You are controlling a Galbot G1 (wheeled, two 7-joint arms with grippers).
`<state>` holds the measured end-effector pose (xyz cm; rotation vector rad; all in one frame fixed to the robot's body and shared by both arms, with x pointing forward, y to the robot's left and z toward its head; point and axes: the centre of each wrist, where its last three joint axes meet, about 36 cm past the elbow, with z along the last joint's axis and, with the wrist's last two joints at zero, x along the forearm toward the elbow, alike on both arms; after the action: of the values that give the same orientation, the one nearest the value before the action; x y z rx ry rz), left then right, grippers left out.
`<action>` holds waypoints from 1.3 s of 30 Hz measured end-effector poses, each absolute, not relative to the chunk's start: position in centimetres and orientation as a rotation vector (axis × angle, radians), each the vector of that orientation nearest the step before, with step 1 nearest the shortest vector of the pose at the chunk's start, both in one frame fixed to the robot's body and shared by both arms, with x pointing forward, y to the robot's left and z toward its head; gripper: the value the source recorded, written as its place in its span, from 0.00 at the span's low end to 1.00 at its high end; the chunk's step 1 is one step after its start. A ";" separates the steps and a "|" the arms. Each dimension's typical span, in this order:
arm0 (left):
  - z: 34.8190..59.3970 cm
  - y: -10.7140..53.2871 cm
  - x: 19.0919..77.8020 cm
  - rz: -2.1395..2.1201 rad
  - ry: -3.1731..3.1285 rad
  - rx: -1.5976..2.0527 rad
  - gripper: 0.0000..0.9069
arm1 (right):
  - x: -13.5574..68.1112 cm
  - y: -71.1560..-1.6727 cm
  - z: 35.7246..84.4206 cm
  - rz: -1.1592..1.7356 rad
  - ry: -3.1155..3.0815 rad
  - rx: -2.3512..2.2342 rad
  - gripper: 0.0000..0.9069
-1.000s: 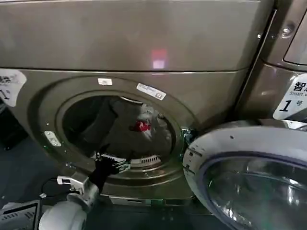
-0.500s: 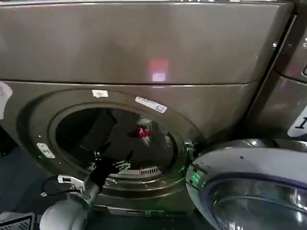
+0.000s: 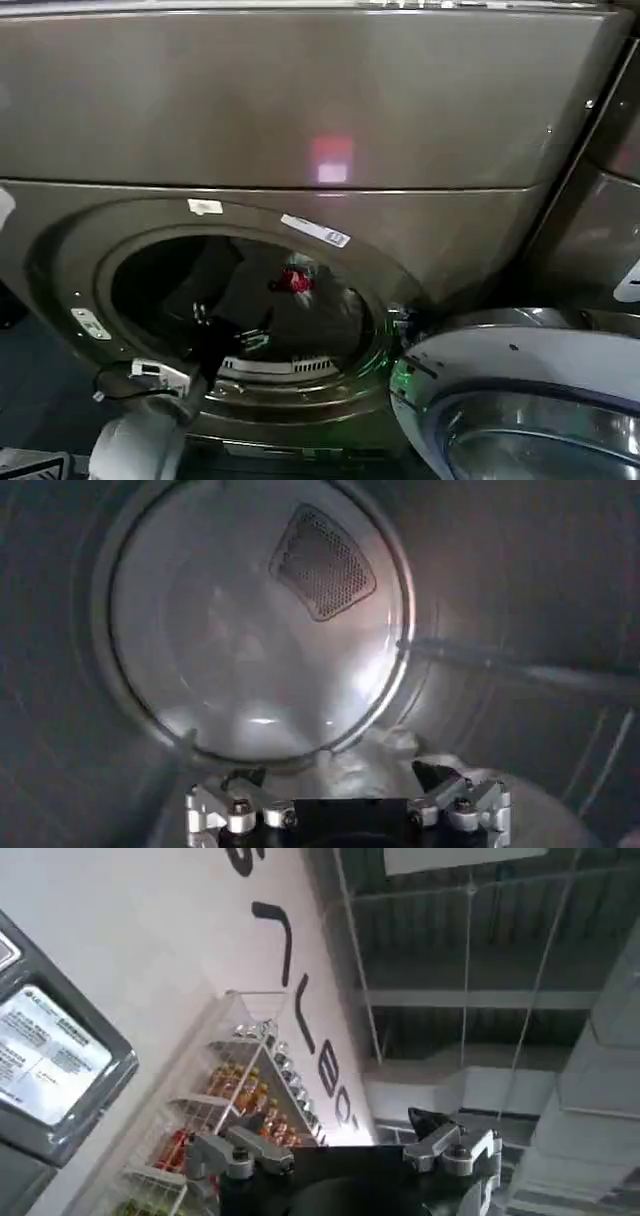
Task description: Grasp the clothes from the dryer.
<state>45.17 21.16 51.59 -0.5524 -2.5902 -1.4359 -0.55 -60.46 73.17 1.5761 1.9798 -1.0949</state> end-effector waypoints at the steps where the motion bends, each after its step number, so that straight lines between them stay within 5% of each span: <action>1: 51.8 21.1 45.9 -1.446 -2.568 -0.576 1.00 | -0.6 -60.4 73.1 -1.097 1.980 1.578 1.00; 39: 53.8 19.3 64.6 -1.389 -1.855 -1.201 1.00 | 1.5 -61.1 71.7 -1.093 2.088 1.526 1.00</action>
<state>64.57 19.26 53.80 -1.2014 -1.8552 -1.3890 1.53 -61.08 71.67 1.5257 2.0877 -1.0932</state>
